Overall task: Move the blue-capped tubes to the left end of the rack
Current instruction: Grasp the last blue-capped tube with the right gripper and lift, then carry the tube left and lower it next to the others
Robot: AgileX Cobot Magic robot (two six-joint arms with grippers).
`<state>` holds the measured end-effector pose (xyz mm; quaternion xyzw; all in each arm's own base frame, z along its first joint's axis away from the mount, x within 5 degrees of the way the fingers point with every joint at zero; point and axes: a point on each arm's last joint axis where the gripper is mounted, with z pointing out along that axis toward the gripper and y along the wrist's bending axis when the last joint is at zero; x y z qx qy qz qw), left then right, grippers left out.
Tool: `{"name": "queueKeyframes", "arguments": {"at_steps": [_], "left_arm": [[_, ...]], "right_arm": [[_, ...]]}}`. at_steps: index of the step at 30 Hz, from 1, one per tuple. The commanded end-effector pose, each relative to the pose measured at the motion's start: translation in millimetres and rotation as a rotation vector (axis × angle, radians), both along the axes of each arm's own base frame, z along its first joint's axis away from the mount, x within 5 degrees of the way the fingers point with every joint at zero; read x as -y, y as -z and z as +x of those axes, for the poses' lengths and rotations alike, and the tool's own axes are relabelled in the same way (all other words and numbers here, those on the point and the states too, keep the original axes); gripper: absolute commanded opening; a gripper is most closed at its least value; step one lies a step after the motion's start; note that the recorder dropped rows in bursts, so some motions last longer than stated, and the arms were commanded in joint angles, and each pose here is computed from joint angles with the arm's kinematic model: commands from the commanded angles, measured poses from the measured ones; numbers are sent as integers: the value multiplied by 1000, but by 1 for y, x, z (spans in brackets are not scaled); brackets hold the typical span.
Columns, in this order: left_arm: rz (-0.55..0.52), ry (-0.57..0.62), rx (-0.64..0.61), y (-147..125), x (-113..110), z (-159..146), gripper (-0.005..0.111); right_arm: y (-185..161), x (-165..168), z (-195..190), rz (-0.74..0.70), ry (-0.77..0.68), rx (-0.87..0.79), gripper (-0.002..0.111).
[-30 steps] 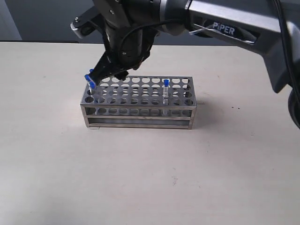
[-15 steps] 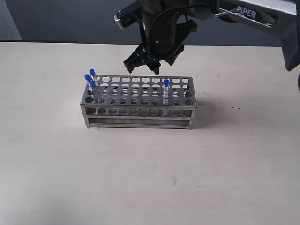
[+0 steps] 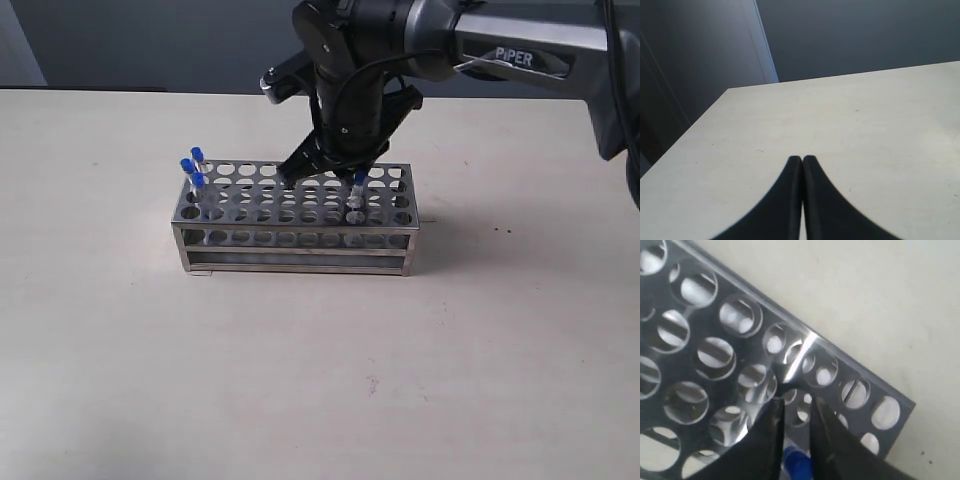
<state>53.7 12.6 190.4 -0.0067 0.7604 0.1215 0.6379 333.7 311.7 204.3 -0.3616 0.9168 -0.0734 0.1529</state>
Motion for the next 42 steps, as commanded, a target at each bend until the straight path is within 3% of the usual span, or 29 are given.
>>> {"name": "queueKeyframes", "arguments": {"at_steps": [1,20,25,34,42], "left_arm": [[-2,-1,11,-2,0,0,0],[-2,-1,11,-2,0,0,0],[-2,-1,11,-2,0,0,0],[-2,-1,11,-2,0,0,0],[-2,-1,11,-2,0,0,0]], "right_arm": [[0,4,2,-11,26,8,-1],[-73,18,-13,101,28,115,-1],[-94,17,-20,190,19,143,-1],[-103,-15,-46,255,-130,204,-1],[-108,-42,-64,411,-223,203,-1]]}}
